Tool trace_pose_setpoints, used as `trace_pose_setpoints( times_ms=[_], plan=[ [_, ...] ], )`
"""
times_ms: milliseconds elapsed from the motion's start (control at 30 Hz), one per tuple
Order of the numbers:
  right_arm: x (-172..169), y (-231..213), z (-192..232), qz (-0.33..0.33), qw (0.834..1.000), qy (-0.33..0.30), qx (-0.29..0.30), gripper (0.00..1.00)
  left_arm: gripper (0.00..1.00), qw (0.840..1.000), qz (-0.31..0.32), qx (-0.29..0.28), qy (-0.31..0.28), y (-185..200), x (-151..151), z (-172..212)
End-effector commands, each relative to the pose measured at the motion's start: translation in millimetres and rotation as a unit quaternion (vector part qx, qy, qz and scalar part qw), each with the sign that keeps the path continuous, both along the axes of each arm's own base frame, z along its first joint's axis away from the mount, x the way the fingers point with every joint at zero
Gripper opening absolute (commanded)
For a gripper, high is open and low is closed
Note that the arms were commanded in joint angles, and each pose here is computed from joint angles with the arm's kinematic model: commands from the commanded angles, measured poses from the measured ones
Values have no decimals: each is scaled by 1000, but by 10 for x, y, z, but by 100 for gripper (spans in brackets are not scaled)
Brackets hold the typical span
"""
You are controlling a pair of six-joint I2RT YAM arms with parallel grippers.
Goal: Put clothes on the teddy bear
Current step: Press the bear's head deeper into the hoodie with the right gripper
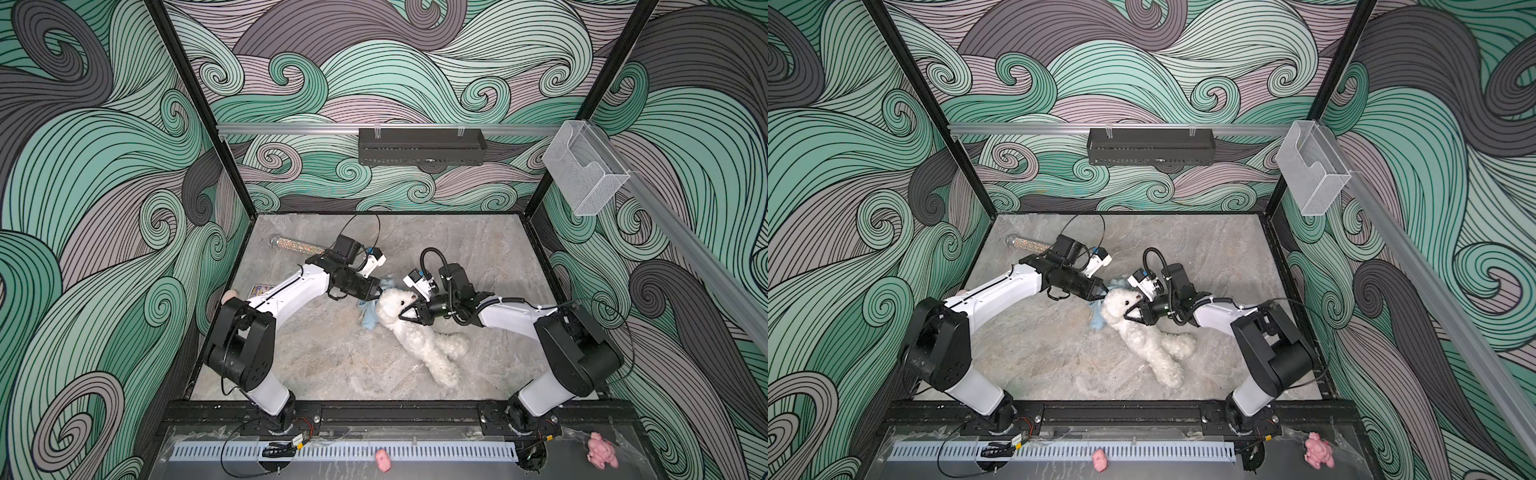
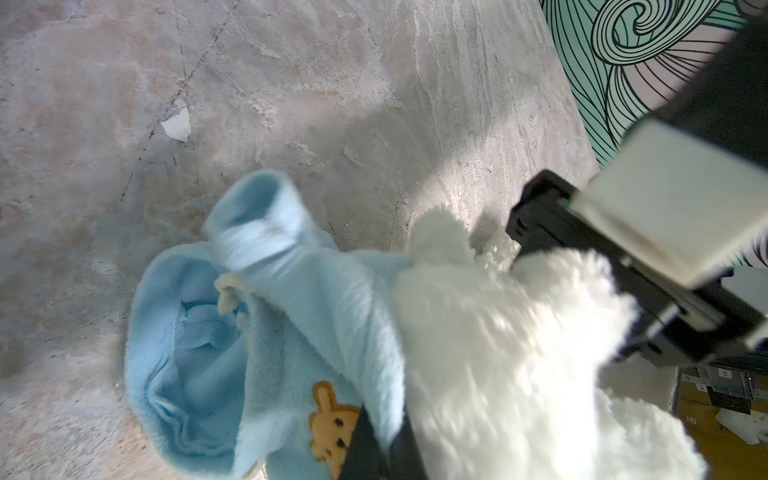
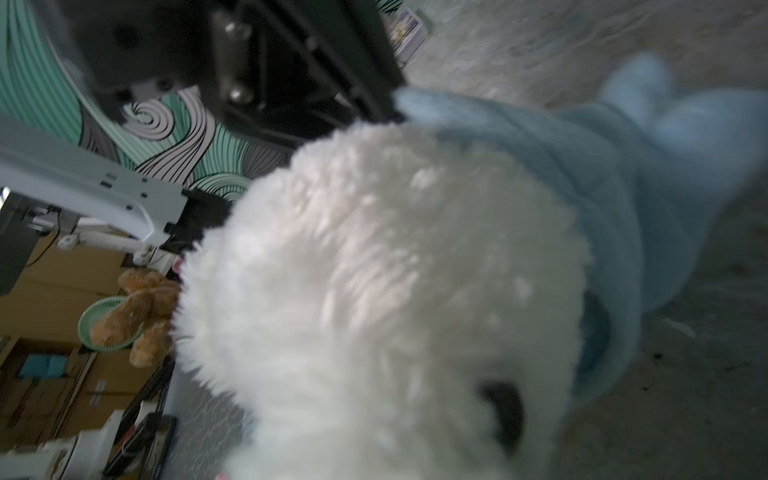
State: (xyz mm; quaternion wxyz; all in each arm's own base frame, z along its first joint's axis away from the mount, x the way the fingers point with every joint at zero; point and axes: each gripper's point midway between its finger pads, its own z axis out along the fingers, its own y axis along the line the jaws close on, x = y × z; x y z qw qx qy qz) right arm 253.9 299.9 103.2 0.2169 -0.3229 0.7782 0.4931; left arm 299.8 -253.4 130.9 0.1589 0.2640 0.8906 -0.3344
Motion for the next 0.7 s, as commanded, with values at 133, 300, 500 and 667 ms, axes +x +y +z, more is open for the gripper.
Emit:
trace_pose_setpoints(
  times_ms=[133,300,500,667],
  plan=[
    [464,-54,-120,-140,990,-21,-25,2,0,999,-27,-15,24,-93,-89,9],
    [442,-7,-353,-163,983,-27,-78,1,0,999,-31,-31,27,-195,-111,77],
    [436,16,-459,-174,977,-52,-113,0,7,998,-14,-57,24,-321,-61,232],
    [436,60,-527,-169,976,-59,-125,1,10,995,4,-95,43,-421,-38,370]
  ],
)
